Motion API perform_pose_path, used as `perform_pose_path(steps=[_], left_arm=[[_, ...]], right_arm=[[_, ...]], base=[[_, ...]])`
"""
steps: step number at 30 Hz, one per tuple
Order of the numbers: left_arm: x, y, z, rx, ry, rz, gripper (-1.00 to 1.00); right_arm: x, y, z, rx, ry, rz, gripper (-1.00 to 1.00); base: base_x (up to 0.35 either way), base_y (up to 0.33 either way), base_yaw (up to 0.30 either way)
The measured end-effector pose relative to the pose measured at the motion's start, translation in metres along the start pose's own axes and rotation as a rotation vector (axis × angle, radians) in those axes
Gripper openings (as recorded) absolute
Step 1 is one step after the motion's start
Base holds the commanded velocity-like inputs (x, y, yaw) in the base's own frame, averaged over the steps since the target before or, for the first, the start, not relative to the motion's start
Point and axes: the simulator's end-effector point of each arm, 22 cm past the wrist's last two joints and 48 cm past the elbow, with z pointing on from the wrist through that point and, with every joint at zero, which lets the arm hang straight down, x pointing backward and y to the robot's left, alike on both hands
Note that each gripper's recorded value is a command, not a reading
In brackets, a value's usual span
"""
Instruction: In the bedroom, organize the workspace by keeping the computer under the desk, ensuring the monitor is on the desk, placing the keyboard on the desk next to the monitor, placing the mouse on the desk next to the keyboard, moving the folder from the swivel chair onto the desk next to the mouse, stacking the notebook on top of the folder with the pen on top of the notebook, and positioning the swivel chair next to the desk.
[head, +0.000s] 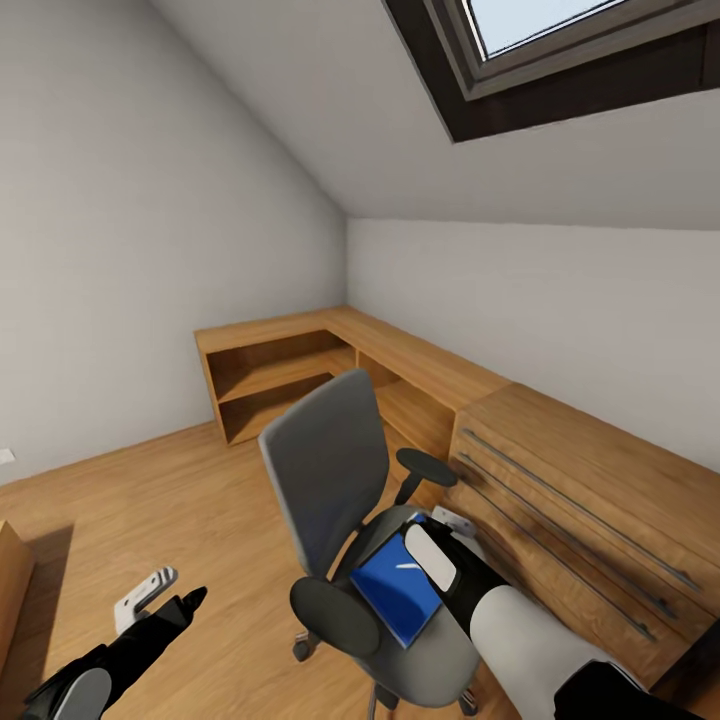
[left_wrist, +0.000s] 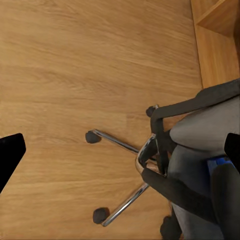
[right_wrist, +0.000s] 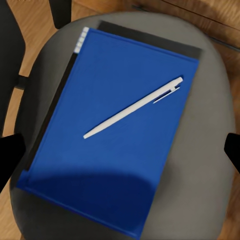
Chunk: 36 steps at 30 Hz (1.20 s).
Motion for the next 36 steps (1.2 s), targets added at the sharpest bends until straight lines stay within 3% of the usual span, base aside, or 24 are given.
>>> perform_pose_path(steps=[36], left_arm=[[0.025,0.025,0.035,-0.004,-0.017,-0.001,1.0]], right_arm=[[0.03,-0.008,0.042,0.002,-0.008,0.003,1.0]], base=[[0.0,0.0,0.0]])
